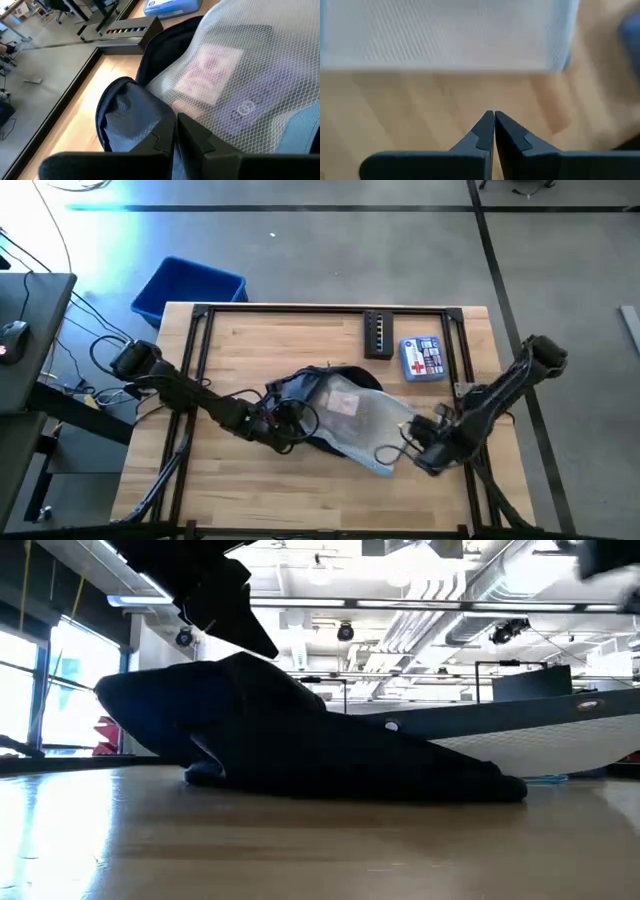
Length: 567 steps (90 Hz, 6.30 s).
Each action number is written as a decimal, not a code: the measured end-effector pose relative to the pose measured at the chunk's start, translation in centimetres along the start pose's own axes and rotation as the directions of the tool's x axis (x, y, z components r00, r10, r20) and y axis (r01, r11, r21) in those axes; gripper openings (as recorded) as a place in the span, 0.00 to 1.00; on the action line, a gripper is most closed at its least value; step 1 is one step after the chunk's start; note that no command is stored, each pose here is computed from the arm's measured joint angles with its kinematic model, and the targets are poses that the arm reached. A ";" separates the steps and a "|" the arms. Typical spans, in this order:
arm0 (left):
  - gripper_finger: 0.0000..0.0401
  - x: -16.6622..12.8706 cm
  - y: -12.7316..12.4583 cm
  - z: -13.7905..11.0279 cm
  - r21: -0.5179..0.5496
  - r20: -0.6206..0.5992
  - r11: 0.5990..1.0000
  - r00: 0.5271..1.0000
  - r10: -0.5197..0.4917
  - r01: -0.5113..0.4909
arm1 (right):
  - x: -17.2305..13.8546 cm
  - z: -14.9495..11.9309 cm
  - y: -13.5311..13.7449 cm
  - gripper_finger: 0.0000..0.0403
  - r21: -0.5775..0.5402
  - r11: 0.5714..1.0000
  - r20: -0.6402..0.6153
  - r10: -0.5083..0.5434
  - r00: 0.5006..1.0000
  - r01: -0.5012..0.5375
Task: Unpack backpack
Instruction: Put the white zip bag into the backpack
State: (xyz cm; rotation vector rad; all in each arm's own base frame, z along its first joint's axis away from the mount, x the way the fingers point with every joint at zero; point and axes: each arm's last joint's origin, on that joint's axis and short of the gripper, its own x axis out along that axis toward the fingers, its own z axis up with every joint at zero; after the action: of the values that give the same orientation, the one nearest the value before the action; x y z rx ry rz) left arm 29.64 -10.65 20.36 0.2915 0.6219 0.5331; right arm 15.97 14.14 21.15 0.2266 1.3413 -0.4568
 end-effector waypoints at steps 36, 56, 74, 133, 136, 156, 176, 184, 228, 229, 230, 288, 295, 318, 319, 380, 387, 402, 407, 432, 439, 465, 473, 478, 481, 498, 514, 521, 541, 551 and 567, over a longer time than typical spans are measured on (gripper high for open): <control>0.00 0.2 0.0 0.7 -0.023 0.042 1.000 0.999 -0.019 0.020 | 7.2 2.2 1.2 0.00 0.015 0.995 0.328 0.088 0.941 -0.099; 0.00 0.9 -0.6 0.5 -0.048 0.041 0.998 0.998 -0.040 0.042 | 8.1 8.1 2.1 0.00 -0.041 0.994 0.582 0.109 0.806 -0.105; 0.00 2.1 -1.5 -0.1 -0.023 0.029 0.999 0.998 -0.049 0.049 | 9.0 11.6 2.3 0.00 -0.136 0.971 0.656 0.236 0.717 -0.196; 0.36 1.1 10.8 -0.1 0.027 -0.426 0.995 0.901 -0.080 0.101 | 9.1 11.1 2.6 0.00 -0.184 0.962 0.610 0.273 0.744 -0.202; 0.40 1.4 11.2 -0.6 0.034 -0.474 0.994 0.877 -0.075 0.103 | 9.1 11.1 2.7 0.00 -0.185 0.961 0.608 0.277 0.744 -0.207; 0.55 2.5 13.2 -2.8 0.108 -0.661 0.994 0.748 0.062 0.013 | 9.1 11.0 2.8 0.00 -0.204 0.952 0.590 0.305 0.747 -0.228; 0.56 3.4 13.8 -3.2 0.225 -0.660 0.972 0.723 0.204 -0.069 | 9.1 10.9 2.7 0.00 -0.206 0.952 0.584 0.304 0.752 -0.225; 0.56 3.7 13.8 -3.5 0.285 -0.661 0.956 0.708 0.247 -0.067 | 9.1 10.9 2.8 0.00 -0.209 0.950 0.580 0.310 0.754 -0.230; 0.15 9.4 15.0 -8.5 0.255 -0.889 0.967 0.395 0.231 0.006 | 8.9 10.2 3.5 0.00 -0.241 0.934 0.557 0.355 0.751 -0.263; 0.12 9.5 14.9 -8.6 0.249 -0.891 0.968 0.393 0.225 0.011 | 8.9 10.2 3.5 0.00 -0.242 0.934 0.557 0.356 0.750 -0.263; 0.10 9.6 14.9 -8.6 0.244 -0.894 0.970 0.391 0.219 0.014 | 8.9 10.1 3.5 0.00 -0.243 0.934 0.557 0.356 0.750 -0.263; 0.00 6.3 8.9 -0.3 -0.008 -0.744 0.999 0.667 -0.039 0.050 | 9.4 8.8 5.4 0.00 -0.535 0.810 0.451 0.514 0.730 -0.240; 0.00 6.1 8.0 0.1 -0.019 -0.712 0.997 0.700 -0.062 0.069 | 10.2 9.1 5.5 0.00 -0.514 0.834 0.480 0.475 0.738 -0.202; 0.00 5.4 4.2 2.2 -0.102 -0.500 0.973 0.835 -0.230 0.208 | 10.9 12.2 5.8 0.00 -0.437 0.876 0.532 0.433 0.727 -0.202; 0.00 5.4 4.0 2.3 -0.106 -0.490 0.971 0.838 -0.240 0.216 | 11.0 12.3 5.8 0.00 -0.437 0.876 0.532 0.433 0.728 -0.202; 0.00 -0.7 2.4 4.1 0.001 -0.320 0.964 0.914 -0.251 0.265 | 11.5 14.5 9.5 0.00 -0.448 0.894 0.543 0.295 0.786 -0.025; 0.00 -1.9 2.7 4.4 -0.003 -0.298 0.959 0.916 -0.270 0.282 | 11.5 14.4 9.6 0.00 -0.447 0.894 0.541 0.294 0.788 -0.027; 0.06 -3.7 3.3 4.8 -0.006 -0.254 0.956 0.924 -0.285 0.293 | 11.5 14.4 9.5 0.00 -0.432 0.901 0.539 0.292 0.790 -0.038; 0.09 -4.1 3.5 5.1 -0.068 -0.231 0.957 0.929 -0.290 0.282 | 11.5 14.4 9.5 0.00 -0.432 0.901 0.538 0.291 0.791 -0.038; 0.20 -4.3 3.4 4.7 -0.147 -0.298 0.921 0.872 -0.388 0.360 | 11.6 14.2 9.4 0.00 -0.425 0.904 0.519 0.280 0.807 -0.040; 0.22 -4.6 3.1 3.9 -0.036 -0.381 0.901 0.827 -0.413 0.433 | 11.7 14.2 9.3 0.00 -0.423 0.905 0.515 0.276 0.812 -0.040; 0.29 -5.5 1.9 -0.6 0.100 -0.707 0.898 0.666 -0.239 0.429 | 11.7 14.1 9.3 0.00 -0.424 0.905 0.512 0.274 0.814 -0.038; 0.30 -4.8 0.7 -2.3 0.076 -0.762 0.880 0.596 -0.253 0.470 | 11.7 14.1 9.3 0.00 -0.422 0.906 0.512 0.275 0.814 -0.041; 0.30 -4.3 0.0 -3.5 0.073 -0.779 0.873 0.574 -0.252 0.482 | 11.7 14.1 9.3 0.00 -0.422 0.906 0.512 0.275 0.814 -0.041; 0.30 -3.9 -0.4 -4.2 0.076 -0.784 0.871 0.569 -0.248 0.485 | 11.7 14.1 9.3 0.00 -0.422 0.906 0.511 0.275 0.814 -0.041; 0.30 -2.1 -1.5 -6.3 0.246 -0.729 0.910 0.682 -0.053 0.333 | 11.7 14.2 9.2 0.00 -0.420 0.906 0.511 0.274 0.815 -0.041; 0.31 -2.2 -1.8 -5.1 0.335 -0.567 0.927 0.821 0.056 0.168 | 11.7 14.2 9.2 0.00 -0.420 0.907 0.512 0.273 0.815 -0.040; 0.31 -2.5 -1.6 -4.4 0.326 -0.506 0.939 0.859 0.077 0.108 | 11.7 14.2 9.2 0.00 -0.422 0.906 0.512 0.273 0.815 -0.038; 0.34 -2.0 -2.0 -3.9 0.268 -0.520 0.944 0.854 -0.024 0.190 | 11.7 14.2 9.2 0.00 -0.414 0.909 0.512 0.273 0.815 -0.045; 0.36 -2.0 -2.6 -3.7 0.277 -0.508 0.925 0.857 -0.089 0.260 | 11.7 14.1 9.2 0.00 -0.416 0.908 0.510 0.273 0.816 -0.044; 0.37 -1.0 -1.8 -4.0 0.282 -0.506 0.937 0.862 -0.038 0.207 | 11.8 14.1 9.2 0.00 -0.415 0.909 0.509 0.272 0.816 -0.044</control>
State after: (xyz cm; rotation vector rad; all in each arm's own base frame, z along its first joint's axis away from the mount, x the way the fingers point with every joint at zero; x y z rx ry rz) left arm 27.16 -12.31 16.98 0.4302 1.2313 0.3740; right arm 34.39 14.30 11.98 -0.1226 0.7939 -0.0841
